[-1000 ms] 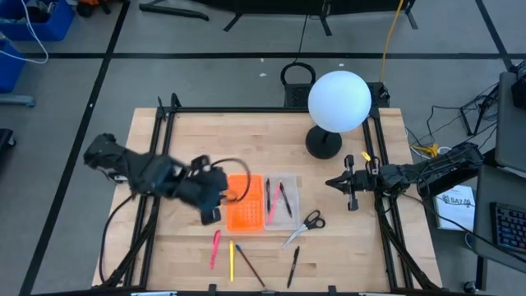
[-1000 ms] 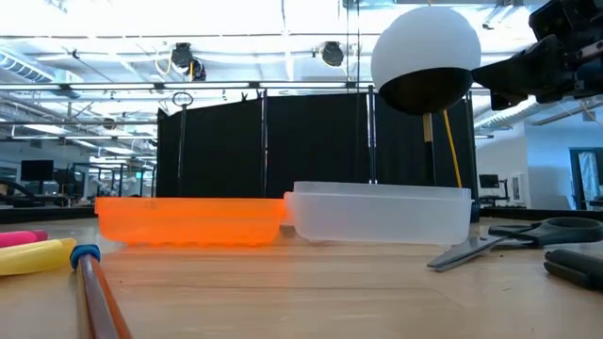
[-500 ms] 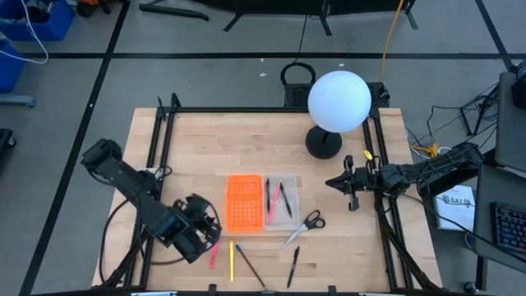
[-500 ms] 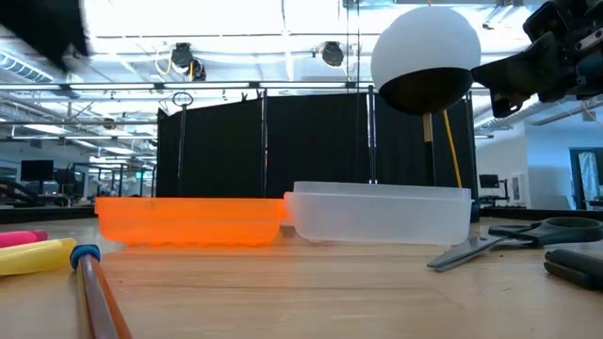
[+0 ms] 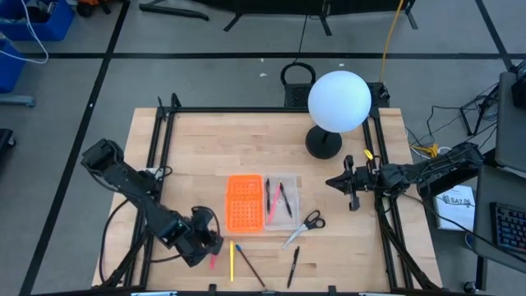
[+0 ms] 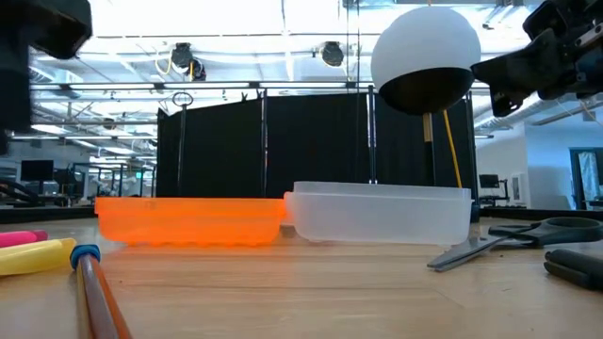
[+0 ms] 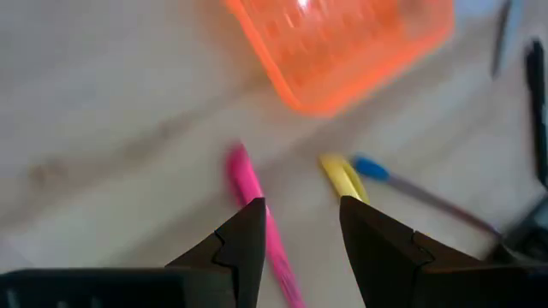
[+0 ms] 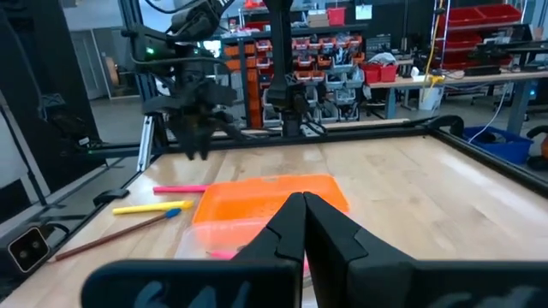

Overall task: Pick & place school supplies into a supply box
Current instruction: Put the pink highlighter into the orange supply box

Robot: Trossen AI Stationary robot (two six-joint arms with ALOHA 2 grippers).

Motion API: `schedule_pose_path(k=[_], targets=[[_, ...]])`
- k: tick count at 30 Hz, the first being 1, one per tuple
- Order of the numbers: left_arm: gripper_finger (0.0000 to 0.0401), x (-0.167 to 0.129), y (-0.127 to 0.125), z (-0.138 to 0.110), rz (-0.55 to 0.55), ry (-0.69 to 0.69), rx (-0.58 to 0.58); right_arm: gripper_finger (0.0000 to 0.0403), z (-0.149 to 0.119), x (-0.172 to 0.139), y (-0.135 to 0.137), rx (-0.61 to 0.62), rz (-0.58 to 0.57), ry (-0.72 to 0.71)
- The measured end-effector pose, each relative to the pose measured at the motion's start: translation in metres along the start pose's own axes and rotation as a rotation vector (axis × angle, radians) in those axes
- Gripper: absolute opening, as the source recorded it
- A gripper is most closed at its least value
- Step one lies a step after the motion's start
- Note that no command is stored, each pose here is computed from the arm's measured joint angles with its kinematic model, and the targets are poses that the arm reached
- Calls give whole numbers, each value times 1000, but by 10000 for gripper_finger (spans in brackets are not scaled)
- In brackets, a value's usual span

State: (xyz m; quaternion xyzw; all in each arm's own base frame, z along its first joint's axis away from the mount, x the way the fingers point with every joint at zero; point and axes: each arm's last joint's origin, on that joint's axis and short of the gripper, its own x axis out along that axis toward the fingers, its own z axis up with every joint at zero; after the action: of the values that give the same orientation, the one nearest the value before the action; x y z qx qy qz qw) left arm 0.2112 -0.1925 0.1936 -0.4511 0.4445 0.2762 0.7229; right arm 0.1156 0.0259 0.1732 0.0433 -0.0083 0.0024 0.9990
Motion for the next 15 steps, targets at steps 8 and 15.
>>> schedule_pose_path(k=[8, 15], targets=[[157, -8, -26, -23, 167, 241, -69, 0, 3, 0, 0, -60, 1, -28], [157, -2, -62, -25, 292, 278, -57, 0, 3, 0, 0, -61, 1, -34]])
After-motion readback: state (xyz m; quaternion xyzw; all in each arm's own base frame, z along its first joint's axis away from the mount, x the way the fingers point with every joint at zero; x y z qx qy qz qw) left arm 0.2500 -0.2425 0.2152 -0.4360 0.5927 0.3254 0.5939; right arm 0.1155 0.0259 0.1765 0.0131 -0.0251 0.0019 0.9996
